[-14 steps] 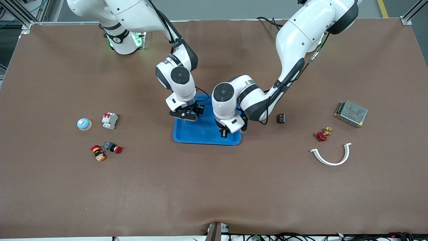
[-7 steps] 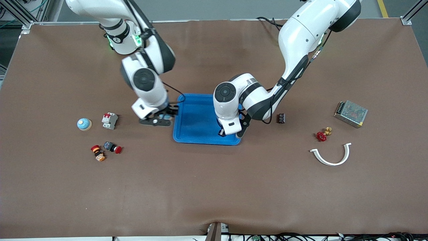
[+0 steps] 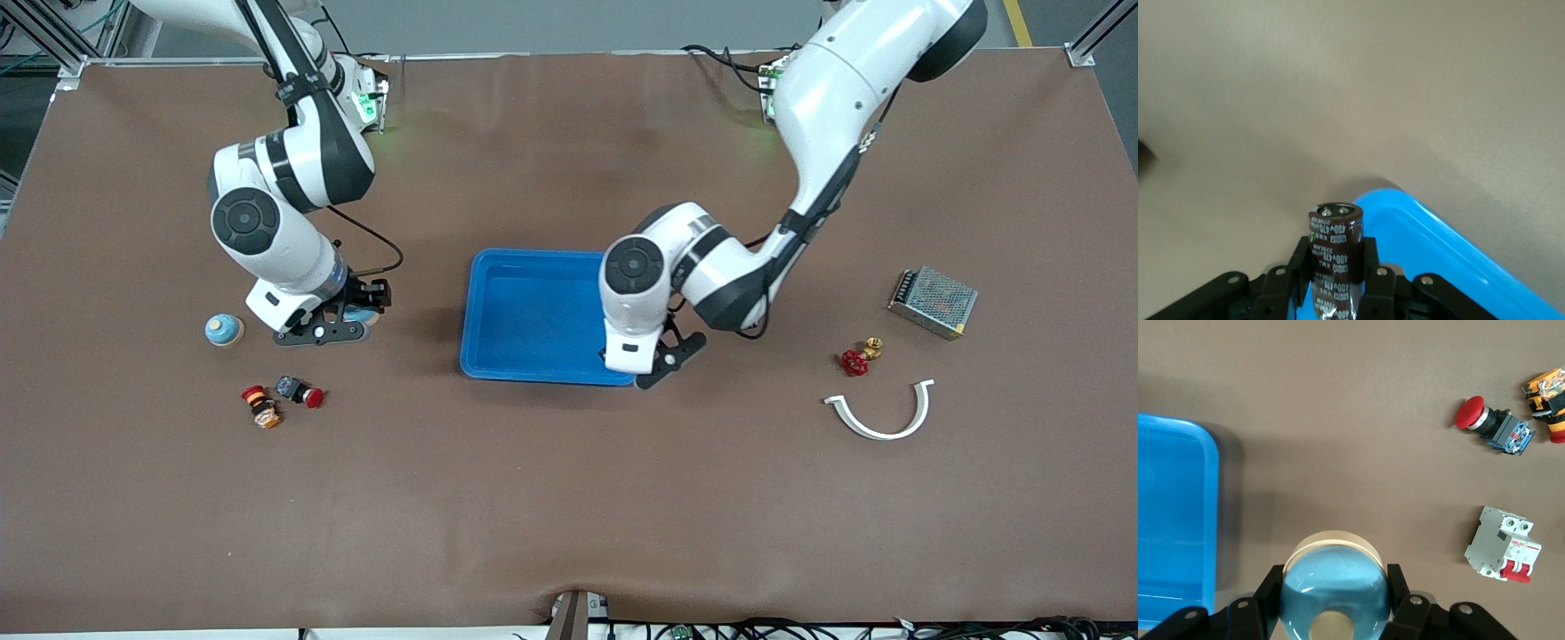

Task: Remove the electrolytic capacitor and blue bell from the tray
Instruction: 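Carry the bell with the right gripper while the left gripper carries the capacitor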

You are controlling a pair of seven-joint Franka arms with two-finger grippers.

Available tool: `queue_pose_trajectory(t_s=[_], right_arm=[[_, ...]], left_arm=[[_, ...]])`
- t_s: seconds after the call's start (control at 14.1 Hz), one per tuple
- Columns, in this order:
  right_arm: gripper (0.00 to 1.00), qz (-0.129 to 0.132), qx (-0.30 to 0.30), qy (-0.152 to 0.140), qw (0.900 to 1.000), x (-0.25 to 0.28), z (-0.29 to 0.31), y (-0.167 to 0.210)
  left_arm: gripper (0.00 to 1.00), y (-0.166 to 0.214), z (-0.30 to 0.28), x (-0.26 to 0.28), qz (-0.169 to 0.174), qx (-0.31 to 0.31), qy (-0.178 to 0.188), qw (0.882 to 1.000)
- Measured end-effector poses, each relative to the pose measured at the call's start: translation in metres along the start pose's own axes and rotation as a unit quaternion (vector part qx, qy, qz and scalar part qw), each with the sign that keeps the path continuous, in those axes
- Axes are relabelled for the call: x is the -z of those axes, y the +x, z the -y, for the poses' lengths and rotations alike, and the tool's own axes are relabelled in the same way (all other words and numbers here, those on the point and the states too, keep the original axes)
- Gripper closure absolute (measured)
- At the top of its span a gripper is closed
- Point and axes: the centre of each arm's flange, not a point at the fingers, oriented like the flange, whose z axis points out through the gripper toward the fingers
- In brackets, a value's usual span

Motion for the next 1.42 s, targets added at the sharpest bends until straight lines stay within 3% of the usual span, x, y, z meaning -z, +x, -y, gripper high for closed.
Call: queue_pose_trajectory(t_s=[0.43, 1.0, 1.42], right_arm=[[0.34, -0.045, 0.037, 0.007, 0.998, -0.057, -0.05, -0.013], [0.34, -0.055, 0.044, 0.005, 0.998, -0.106, -0.054, -0.019], [0.34, -0.056, 0.06, 0.001, 0.997, -0.141, -0.067, -0.015]], left_arm=[[0.66, 0.063, 0.034, 0.0, 0.015, -0.143, 0.006, 0.99], [0.66, 0.143, 0.08, -0.002, 0.014, -0.201, -0.01, 0.979], [0.66, 0.18, 0.106, 0.006, 0.009, -0.244, -0.035, 0.969]])
